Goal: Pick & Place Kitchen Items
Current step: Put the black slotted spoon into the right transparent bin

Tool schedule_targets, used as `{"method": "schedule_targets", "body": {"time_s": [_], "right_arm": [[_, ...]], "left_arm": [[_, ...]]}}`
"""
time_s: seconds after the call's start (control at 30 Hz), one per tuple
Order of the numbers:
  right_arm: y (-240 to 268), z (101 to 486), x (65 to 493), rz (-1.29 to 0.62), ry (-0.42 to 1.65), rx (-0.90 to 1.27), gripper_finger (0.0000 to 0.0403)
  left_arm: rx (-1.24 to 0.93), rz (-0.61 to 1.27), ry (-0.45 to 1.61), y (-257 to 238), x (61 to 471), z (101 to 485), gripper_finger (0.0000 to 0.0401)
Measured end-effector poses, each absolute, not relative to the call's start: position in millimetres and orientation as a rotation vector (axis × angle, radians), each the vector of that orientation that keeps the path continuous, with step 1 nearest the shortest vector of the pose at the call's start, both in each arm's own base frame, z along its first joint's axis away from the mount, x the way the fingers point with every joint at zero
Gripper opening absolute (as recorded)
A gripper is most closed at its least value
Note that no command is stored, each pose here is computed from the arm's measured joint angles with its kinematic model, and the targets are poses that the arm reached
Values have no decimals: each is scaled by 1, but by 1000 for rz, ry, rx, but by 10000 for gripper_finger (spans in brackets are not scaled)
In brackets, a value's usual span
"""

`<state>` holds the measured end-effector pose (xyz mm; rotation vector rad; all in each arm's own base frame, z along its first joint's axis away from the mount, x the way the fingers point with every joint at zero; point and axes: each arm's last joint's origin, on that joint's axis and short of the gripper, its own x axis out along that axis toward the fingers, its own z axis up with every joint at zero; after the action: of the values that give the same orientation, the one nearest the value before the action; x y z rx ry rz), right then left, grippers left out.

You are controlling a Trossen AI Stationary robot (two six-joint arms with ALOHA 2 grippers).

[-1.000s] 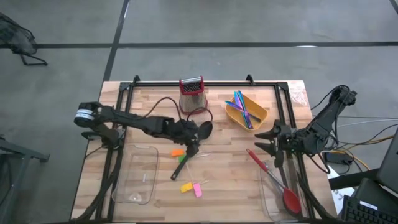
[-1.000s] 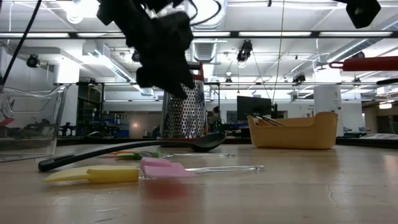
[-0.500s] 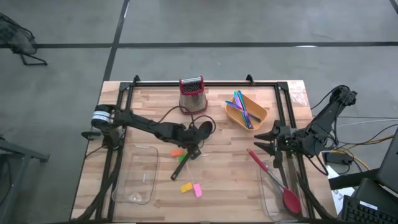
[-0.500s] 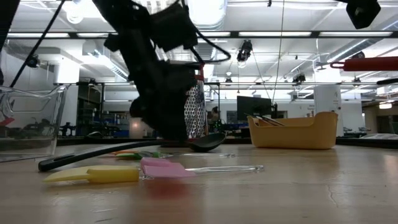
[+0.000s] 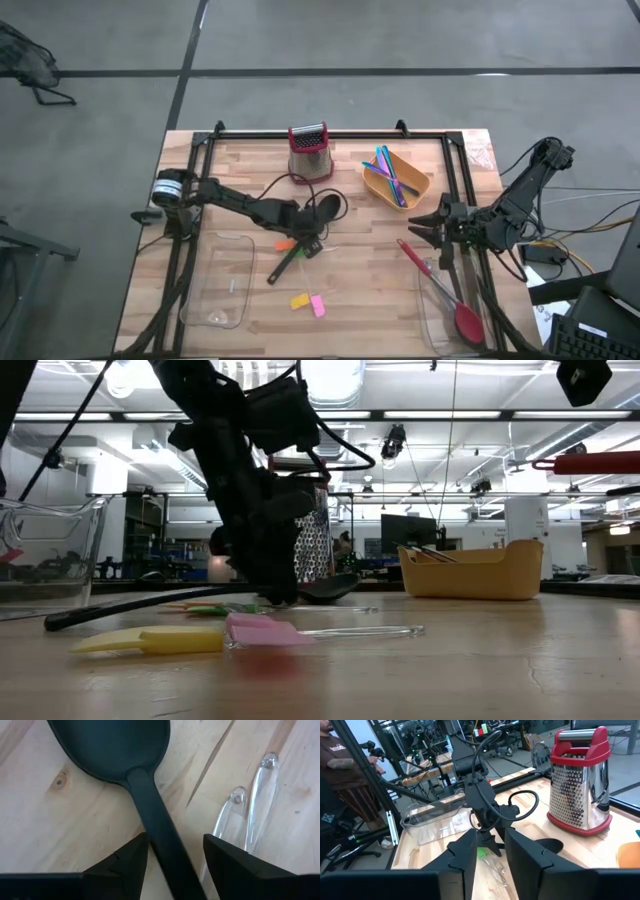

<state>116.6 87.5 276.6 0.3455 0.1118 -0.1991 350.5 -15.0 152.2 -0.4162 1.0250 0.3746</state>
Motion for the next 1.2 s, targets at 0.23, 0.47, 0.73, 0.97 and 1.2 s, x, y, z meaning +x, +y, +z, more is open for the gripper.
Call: {"method": "schedule_targets", "body": {"time_s": [0.23,0.47,0.73,0.97,1.2], "right_arm": [[87,276,117,-201,114,342,73],[89,274,118,-203,122,332,53],[92,271,121,-207,137,312,44],[95,274,124,-165,146,335,62],[93,292,128,-102,145,394,72]], "left_arm": [[-409,344,1037,-16,350,152,116],[-375,340,1036,-15,350,153,76],[-281,275,986,-17,362,170,84],[-37,116,938,-27,379,204,78],[288,-54,905,-51,387,237,81]]}}
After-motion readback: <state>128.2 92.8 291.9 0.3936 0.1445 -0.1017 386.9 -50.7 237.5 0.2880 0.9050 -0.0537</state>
